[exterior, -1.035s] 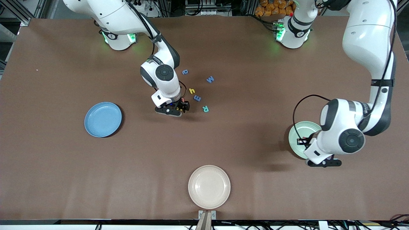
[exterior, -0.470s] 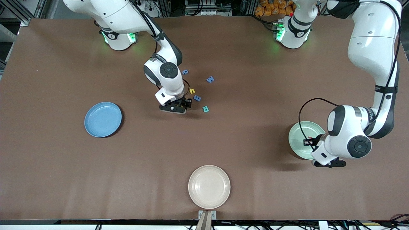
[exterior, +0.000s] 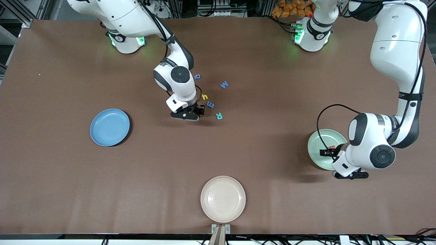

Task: Sort uppercase to blue plate, lowercase to green plate
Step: 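Release the w on the green plate while the right gripper grasps the H, then carry the yellow H onto the blue plate and open the right gripper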

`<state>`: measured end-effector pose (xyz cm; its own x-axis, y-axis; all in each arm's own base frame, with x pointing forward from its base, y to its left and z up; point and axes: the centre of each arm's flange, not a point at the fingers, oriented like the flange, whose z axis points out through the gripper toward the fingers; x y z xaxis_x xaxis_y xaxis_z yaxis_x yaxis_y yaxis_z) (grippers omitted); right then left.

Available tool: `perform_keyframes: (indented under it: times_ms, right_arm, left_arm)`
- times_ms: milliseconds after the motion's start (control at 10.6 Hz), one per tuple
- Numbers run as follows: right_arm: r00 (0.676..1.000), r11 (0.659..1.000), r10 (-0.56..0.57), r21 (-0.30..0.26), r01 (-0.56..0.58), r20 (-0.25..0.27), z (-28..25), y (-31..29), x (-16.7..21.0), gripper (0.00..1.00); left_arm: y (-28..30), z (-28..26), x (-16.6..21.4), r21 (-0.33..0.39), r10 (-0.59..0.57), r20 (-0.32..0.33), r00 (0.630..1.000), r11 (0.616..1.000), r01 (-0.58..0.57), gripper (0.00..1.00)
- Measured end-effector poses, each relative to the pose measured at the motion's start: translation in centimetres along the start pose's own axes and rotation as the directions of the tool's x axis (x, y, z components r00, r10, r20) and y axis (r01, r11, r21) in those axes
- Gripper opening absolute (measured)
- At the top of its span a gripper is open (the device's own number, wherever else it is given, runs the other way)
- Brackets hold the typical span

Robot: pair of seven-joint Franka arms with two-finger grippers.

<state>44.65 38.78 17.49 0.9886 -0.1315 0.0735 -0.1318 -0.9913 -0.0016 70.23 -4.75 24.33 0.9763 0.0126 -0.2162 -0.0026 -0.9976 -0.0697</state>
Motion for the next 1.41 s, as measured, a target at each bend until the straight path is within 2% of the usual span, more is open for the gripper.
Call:
perform_keyframes:
  times_ms: [94, 376, 847, 941, 1223, 1411]
  right_arm:
    - [1.0, 1.0, 0.0, 0.0, 0.0, 0.0, 0.1, 0.1, -0.1, 0.69]
    - [1.0, 1.0, -0.002, 0.007, 0.002, -0.004, 0.0, 0.0, -0.1, 0.59]
    - [1.0, 1.0, -0.011, 0.009, 0.011, -0.008, -0.2, 0.2, 0.0, 0.44]
    - [1.0, 1.0, -0.016, 0.009, 0.016, -0.009, -0.3, 0.2, -0.1, 0.33]
    - [1.0, 1.0, -0.02, 0.01, 0.02, -0.009, -0.3, 0.2, -0.1, 0.33]
    - [1.0, 1.0, -0.023, 0.01, 0.023, -0.009, -0.3, 0.3, 0.0, 0.33]
  left_arm:
    - [0.1, -0.6, 0.1, -0.002, 0.0, -0.011, 1.0, 1.0, 0.0, 1.0]
    - [2.7, -3.3, -0.6, -0.006, 0.024, -0.035, 0.999, 1.0, -0.024, 1.0]
    - [13.6, -8.1, -5.0, 0.037, -0.048, -0.026, 0.999, 0.998, 0.049, 1.0]
    - [15.3, -8.3, -5.6, 0.032, -0.067, -0.023, 0.997, 0.997, 0.068, 1.0]
    - [18.1, -9.0, -7.1, 0.017, -0.105, -0.003, 0.994, 0.994, 0.105, 1.0]
    - [19.2, -10.0, -8.2, -0.031, -0.135, 0.036, 0.99, 0.99, 0.136, 1.0]
